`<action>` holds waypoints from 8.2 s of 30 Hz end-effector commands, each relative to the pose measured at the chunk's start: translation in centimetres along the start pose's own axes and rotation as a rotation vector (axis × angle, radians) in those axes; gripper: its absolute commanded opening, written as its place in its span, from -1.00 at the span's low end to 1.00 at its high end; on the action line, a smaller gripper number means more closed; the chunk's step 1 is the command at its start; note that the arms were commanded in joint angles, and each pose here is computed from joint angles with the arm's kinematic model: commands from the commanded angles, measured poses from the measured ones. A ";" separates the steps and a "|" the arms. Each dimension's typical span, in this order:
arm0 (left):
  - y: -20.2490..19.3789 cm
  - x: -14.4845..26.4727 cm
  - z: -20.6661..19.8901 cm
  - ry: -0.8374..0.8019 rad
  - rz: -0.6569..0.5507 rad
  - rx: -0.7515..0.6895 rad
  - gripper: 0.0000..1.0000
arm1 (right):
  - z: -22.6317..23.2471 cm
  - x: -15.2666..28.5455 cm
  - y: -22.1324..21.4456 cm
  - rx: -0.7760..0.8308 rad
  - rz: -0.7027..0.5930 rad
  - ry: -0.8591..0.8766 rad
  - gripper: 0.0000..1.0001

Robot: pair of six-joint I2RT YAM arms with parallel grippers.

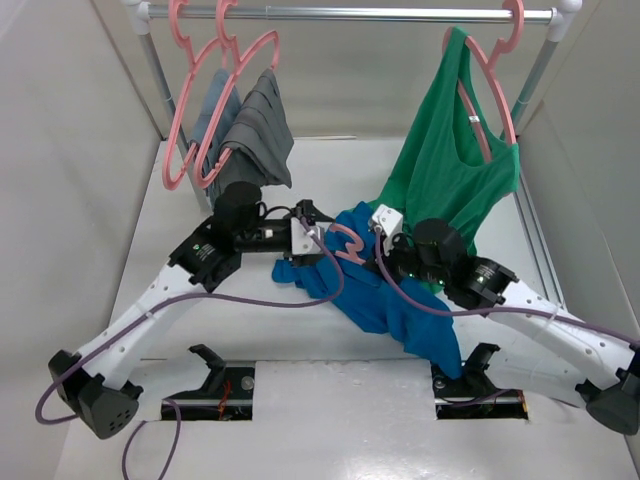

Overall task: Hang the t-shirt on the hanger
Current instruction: Place tshirt on hanger, then hang the hanger with tshirt onto the clothesline

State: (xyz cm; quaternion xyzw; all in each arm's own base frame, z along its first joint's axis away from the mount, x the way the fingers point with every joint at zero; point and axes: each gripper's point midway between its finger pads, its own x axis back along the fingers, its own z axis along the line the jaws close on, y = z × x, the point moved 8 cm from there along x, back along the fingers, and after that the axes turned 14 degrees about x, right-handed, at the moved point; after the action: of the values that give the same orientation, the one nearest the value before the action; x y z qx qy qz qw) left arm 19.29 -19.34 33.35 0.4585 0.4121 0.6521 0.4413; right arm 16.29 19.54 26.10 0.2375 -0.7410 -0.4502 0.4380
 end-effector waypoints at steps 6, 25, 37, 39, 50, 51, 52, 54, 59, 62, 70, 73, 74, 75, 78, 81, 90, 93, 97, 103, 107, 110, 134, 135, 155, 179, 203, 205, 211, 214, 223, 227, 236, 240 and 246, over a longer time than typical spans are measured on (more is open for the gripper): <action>-0.3 -2.9 0.9 -0.035 0.038 -0.020 0.11 | -1.0 -0.8 3.4 0.043 -0.130 -0.009 -1.00; 0.3 -3.8 -0.4 -0.139 0.024 -0.059 -0.58 | -0.6 -2.6 2.2 0.066 -0.091 0.046 -1.00; -1.2 -3.4 0.0 -0.105 0.116 -0.139 -1.00 | -1.3 -1.6 2.2 0.020 -0.020 -0.016 0.45; -2.0 -3.3 0.0 -0.107 0.154 -0.169 -1.00 | -1.7 0.2 2.9 -0.005 -0.021 -0.077 1.00; -3.0 -2.5 1.3 -0.034 0.219 -0.199 -1.00 | -0.9 9.9 -3.0 -0.446 0.162 -0.455 1.00; -3.4 -2.5 1.2 -0.039 0.225 -0.193 -1.00 | -0.4 9.8 -3.6 -0.467 0.166 -0.431 1.00; -3.5 -2.5 1.1 -0.044 0.232 -0.187 -1.00 | -0.2 9.7 -4.3 -0.490 0.172 -0.440 1.00; -3.3 -2.3 1.0 -0.039 0.226 -0.192 -1.00 | 0.7 9.5 -6.3 -0.537 0.187 -0.430 1.00; -3.5 -2.4 1.0 -0.036 0.225 -0.174 -1.00 | 1.6 7.8 -7.0 -0.592 0.064 -0.358 0.94; -3.2 -2.5 1.1 -0.022 0.208 -0.166 -1.00 | 1.2 6.6 -7.5 -0.611 0.095 -0.410 0.86; -3.1 -2.5 1.2 -0.017 0.202 -0.162 -1.00 | 0.5 3.7 -8.8 -0.634 0.107 -0.477 0.42; -2.8 -2.4 1.2 -0.013 0.196 -0.167 -1.00 | 0.3 3.2 -10.3 -0.666 0.149 -0.551 -0.20; -2.8 -2.4 1.1 -0.021 0.189 -0.166 -1.00 | 0.3 3.1 -10.4 -0.666 0.144 -0.551 -0.23; -3.1 -2.4 0.9 -0.024 0.196 -0.152 -1.00 | 0.2 2.7 -10.1 -0.670 0.108 -0.551 -0.23; -3.0 -2.5 1.0 -0.020 0.189 -0.148 -1.00 | 0.3 2.3 -10.2 -0.666 0.075 -0.526 -0.14; -3.0 -2.5 1.0 -0.019 0.189 -0.148 -1.00 | 0.4 2.1 -10.9 -0.663 0.094 -0.536 -0.22; -4.8 -2.0 0.0 -0.106 0.269 -0.211 -1.00 | -0.7 5.7 -9.2 -0.652 0.103 -0.661 -1.00; -6.3 -1.6 -0.7 -0.151 0.334 -0.223 -1.00 | -1.0 8.2 -7.6 -0.641 0.083 -0.678 -1.00; -7.0 -1.5 -0.7 -0.160 0.375 -0.237 -1.00 | -0.6 9.5 -6.9 -0.625 0.082 -0.631 -1.00; -7.1 -1.3 -0.8 -0.179 0.386 -0.261 -1.00 | -0.6 10.1 -7.5 -0.607 0.174 -0.652 -1.00; -5.8 -1.6 -0.2 -0.136 0.338 -0.247 -1.00 | -0.4 9.5 -7.9 -0.603 0.211 -0.642 -1.00; -6.2 -1.2 -1.1 -0.220 0.358 -0.271 -1.00 | -0.7 9.5 -8.1 -0.611 0.222 -0.659 -1.00; -4.5 -0.9 -1.9 -0.249 0.262 -0.253 -1.00 | -1.8 4.1 0.2 -0.070 0.094 -0.106 1.00; -4.5 -0.9 -1.7 -0.244 0.268 -0.264 -1.00 | -1.2 3.3 0.8 -0.036 0.073 -0.031 1.00; -2.2 -1.1 -1.6 -0.240 0.173 -0.218 -1.00 | 0.3 -5.3 -1.8 0.105 0.079 0.003 0.46; 1.6 -1.6 -0.3 -0.123 -0.005 -0.101 -0.44 | -0.7 -1.8 0.4 0.024 0.072 -0.112 -1.00; 5.4 0.7 2.7 0.370 -0.303 0.070 1.00 | -11.9 15.7 17.7 -0.067 0.009 -0.590 -1.00; 5.4 0.7 2.7 0.371 -0.301 0.061 1.00 | -12.8 16.3 18.3 -0.065 0.005 -0.631 -1.00; 4.8 1.0 2.2 0.368 -0.283 0.063 1.00 | -15.6 16.7 20.1 -0.047 -0.036 -0.724 -1.00; 4.8 1.0 2.2 0.368 -0.283 0.063 1.00 | -16.5 17.0 21.5 -0.034 -0.118 -0.769 -1.00; 4.5 1.5 1.9 0.387 -0.277 0.057 1.00 | -20.0 17.8 22.4 -0.049 -0.204 -0.963 -1.00; 3.9 1.5 1.8 0.394 -0.268 0.064 1.00 | -21.4 16.0 21.5 -0.076 -0.186 -0.975 -1.00; 3.8 2.2 1.6 0.427 -0.268 0.055 1.00 | -23.7 12.9 20.0 -0.169 -0.214 -0.951 -1.00; 3.4 2.0 1.6 0.425 -0.260 0.060 1.00 | -24.6 11.4 18.6 -0.210 -0.213 -0.909 -1.00; 3.4 2.0 1.6 0.425 -0.260 0.060 1.00 | -25.3 10.4 18.0 -0.226 -0.211 -0.874 -1.00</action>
State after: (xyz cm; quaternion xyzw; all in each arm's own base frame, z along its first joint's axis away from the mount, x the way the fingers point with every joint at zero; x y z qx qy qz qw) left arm 20.02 -18.48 36.30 0.2916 0.5659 0.6618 0.3959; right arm 33.32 8.54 49.46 0.0002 -0.7928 -0.6022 0.0940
